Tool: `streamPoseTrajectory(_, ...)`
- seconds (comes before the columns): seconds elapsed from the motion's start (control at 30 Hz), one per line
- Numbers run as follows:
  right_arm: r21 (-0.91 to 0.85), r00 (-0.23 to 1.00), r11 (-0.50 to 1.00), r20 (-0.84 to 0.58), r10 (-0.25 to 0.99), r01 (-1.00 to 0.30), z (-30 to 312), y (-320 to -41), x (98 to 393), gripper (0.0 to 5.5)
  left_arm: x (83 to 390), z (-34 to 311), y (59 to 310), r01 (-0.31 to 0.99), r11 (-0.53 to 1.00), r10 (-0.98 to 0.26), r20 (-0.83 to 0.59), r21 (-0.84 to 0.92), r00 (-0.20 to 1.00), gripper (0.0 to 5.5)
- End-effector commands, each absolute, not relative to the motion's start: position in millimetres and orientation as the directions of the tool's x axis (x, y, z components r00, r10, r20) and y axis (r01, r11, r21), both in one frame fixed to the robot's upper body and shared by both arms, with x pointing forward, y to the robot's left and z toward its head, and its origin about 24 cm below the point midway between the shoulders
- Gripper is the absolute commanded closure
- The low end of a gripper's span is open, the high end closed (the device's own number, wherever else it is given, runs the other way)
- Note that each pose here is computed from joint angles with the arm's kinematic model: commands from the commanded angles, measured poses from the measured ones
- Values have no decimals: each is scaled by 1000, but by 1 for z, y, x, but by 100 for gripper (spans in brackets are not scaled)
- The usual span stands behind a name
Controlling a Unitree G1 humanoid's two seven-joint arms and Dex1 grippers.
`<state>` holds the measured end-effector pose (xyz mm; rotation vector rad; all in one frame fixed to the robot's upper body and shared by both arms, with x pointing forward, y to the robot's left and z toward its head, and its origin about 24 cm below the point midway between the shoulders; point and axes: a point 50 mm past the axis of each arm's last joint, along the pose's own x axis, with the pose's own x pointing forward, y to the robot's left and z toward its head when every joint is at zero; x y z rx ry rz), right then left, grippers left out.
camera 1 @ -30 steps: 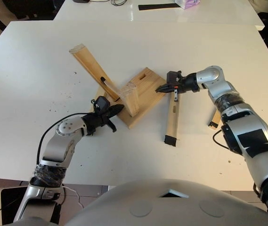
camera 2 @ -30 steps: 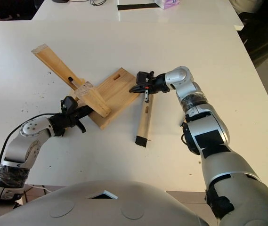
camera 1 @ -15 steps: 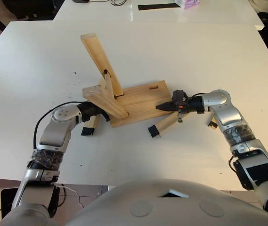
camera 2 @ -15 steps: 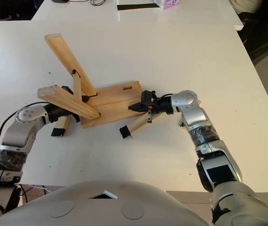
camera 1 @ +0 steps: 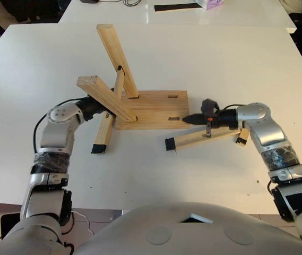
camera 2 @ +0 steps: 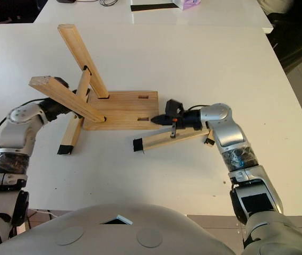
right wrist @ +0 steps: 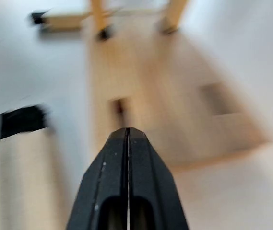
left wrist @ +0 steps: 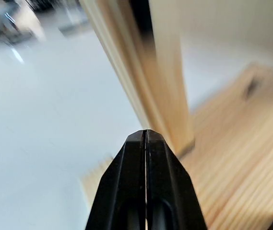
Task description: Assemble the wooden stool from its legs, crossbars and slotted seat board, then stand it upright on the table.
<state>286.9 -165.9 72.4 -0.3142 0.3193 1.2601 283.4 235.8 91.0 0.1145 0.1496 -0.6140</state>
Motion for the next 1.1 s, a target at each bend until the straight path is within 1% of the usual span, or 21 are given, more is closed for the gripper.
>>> streamPoseTrajectory(0.03, -116, 396, 382, -376, 838, -917, 87, -179, 317, 549, 268, 103, 246, 526, 850, -519, -140, 18, 843, 550)
streamPoseTrajectory(0.1, -157, 471, 446, -379, 797, -881, 85, -182, 331, 549, 258, 109, 246, 534, 845, -533, -113, -23, 838, 550)
streamPoseTrajectory(0.17, -195, 555, 523, -382, 739, -830, 81, -185, 346, 549, 242, 114, 239, 584, 807, -590, -82, -93, 803, 550)
streamPoseTrajectory(0.23, -211, 607, 575, -393, 690, -791, 75, -186, 355, 549, 221, 111, 233, 642, 753, -657, -100, -148, 747, 550)
streamPoseTrajectory(0.3, -226, 645, 614, -410, 644, -757, 67, -186, 361, 549, 201, 103, 229, 674, 713, -701, -151, -196, 697, 550)
streamPoseTrajectory(0.43, -240, 673, 642, -432, 601, -728, 55, -176, 365, 549, 173, 88, 220, 709, 647, -762, -234, -282, 603, 550)
streamPoseTrajectory(0.5, -237, 659, 633, -455, 598, -737, 49, -168, 365, 549, 163, 77, 216, 715, 622, -783, -269, -318, 561, 550)
streamPoseTrajectory(0.6, -222, 621, 604, -504, 600, -765, 40, -157, 363, 549, 152, 62, 209, 735, 594, -799, -347, -325, 492, 550)
streamPoseTrajectory(0.87, -162, 484, 502, -619, 619, -850, 19, -151, 348, 549, 158, 48, 213, 758, 596, -775, -438, -265, 456, 550)
streamPoseTrajectory(1.0, -106, 420, 461, -625, 658, -881, 14, -149, 343, 549, 178, 36, 208, 740, 647, -718, -476, -186, 508, 550)
streamPoseTrajectory(1.1, -71, 367, 415, -617, 696, -907, 14, -149, 339, 549, 192, 32, 197, 735, 656, -713, -461, -172, 528, 550)
